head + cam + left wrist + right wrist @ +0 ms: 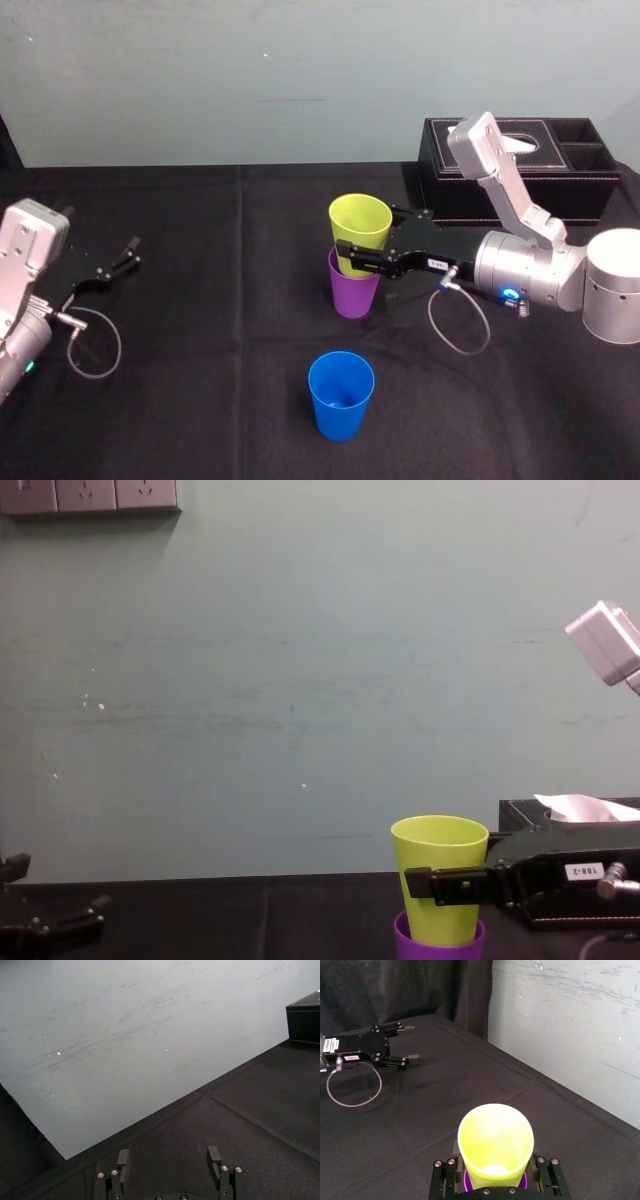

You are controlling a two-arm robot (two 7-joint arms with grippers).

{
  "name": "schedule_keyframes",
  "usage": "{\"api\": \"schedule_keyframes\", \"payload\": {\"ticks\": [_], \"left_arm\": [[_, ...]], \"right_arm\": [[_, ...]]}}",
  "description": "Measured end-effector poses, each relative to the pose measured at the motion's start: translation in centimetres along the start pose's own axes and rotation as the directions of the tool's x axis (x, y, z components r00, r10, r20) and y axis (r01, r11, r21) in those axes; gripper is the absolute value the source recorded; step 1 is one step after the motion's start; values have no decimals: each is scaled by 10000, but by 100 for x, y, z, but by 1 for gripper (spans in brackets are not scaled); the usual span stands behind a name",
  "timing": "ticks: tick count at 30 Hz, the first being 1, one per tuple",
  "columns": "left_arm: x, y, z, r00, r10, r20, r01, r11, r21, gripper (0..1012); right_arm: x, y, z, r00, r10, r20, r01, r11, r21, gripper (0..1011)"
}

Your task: Stack the three plastic cups sequentially using one hand.

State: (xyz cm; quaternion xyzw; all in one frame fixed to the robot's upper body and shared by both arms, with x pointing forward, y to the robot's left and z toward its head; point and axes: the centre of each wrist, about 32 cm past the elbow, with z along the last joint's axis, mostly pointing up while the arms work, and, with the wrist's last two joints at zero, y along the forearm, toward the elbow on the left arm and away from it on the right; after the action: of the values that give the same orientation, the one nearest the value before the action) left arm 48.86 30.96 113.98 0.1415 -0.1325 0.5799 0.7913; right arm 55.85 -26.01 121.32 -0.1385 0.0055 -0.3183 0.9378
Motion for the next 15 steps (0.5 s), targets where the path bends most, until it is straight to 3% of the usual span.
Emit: {"api": "schedule_keyframes", "payload": {"ticks": [15], "left_arm": [[0, 0, 0, 10000, 0, 1, 0, 10000, 0, 1000]], "right_arm": [[17, -3, -121, 9995, -2, -326, 11, 9996, 270, 729]]}}
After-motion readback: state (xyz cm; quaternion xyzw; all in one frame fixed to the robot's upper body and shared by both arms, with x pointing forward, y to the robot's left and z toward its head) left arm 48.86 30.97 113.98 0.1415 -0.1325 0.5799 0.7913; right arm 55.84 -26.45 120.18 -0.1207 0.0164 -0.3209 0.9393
